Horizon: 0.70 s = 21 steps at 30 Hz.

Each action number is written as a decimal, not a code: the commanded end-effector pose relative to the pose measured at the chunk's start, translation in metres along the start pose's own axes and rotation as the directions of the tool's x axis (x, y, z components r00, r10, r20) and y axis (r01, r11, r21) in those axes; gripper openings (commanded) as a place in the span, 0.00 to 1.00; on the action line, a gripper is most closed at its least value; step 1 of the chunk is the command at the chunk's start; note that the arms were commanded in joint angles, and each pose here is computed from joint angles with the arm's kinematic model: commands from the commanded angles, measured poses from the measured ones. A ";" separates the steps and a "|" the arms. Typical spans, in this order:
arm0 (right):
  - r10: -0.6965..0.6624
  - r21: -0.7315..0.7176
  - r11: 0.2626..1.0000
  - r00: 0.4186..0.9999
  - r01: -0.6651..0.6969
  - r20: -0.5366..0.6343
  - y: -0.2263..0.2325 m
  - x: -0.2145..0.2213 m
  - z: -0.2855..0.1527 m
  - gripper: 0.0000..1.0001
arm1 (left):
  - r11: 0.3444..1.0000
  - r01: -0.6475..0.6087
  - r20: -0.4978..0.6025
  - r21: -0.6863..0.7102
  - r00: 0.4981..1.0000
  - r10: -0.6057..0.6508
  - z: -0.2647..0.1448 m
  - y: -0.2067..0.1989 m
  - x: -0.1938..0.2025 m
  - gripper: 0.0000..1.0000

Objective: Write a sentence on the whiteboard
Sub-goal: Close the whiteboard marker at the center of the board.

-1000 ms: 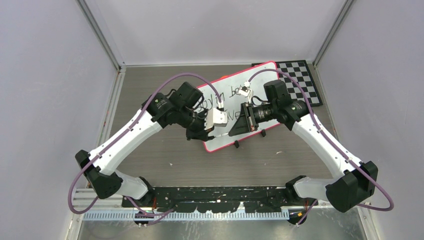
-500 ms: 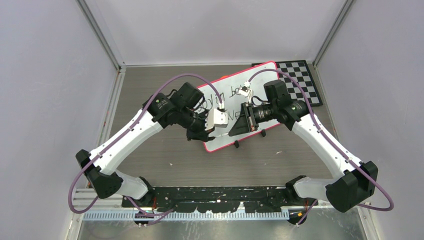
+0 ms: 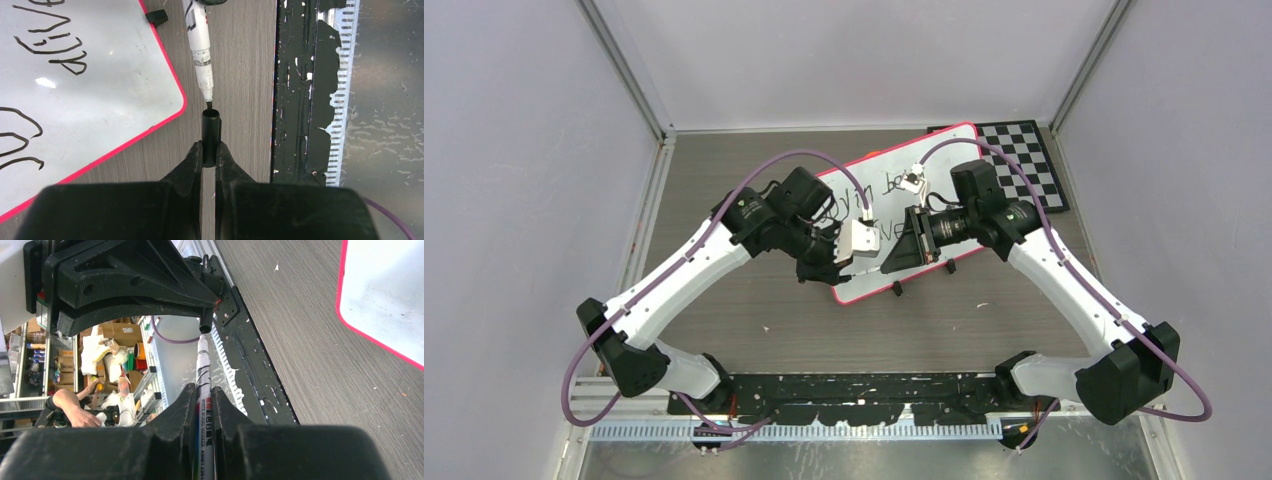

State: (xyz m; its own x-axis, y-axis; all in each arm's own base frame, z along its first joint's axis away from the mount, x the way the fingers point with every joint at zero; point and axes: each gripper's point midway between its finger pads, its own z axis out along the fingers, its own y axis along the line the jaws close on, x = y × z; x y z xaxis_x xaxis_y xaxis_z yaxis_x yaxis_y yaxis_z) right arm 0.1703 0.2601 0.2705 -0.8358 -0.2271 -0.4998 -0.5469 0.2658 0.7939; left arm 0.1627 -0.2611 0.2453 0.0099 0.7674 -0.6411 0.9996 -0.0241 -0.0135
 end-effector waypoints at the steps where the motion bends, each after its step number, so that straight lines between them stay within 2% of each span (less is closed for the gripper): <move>1: -0.081 -0.037 0.996 0.996 0.082 0.026 0.019 -0.009 -0.005 0.00 | 1.000 -0.023 -0.002 0.005 1.000 0.023 -0.003 -0.003 0.001 0.00; 21: -0.078 -0.025 0.997 0.997 0.079 0.017 0.014 -0.009 -0.001 0.00 | 1.000 -0.005 0.061 0.019 0.998 0.004 -0.006 -0.003 -0.021 0.00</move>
State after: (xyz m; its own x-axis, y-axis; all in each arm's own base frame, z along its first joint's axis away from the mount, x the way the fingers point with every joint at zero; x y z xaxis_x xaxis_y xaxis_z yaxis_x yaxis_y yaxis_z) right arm 0.1687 0.2611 0.2703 -0.8316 -0.2338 -0.5038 -0.5528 0.2611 0.7914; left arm 0.1637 -0.2655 0.2459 0.0001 0.7646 -0.6445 0.9993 -0.0243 -0.0286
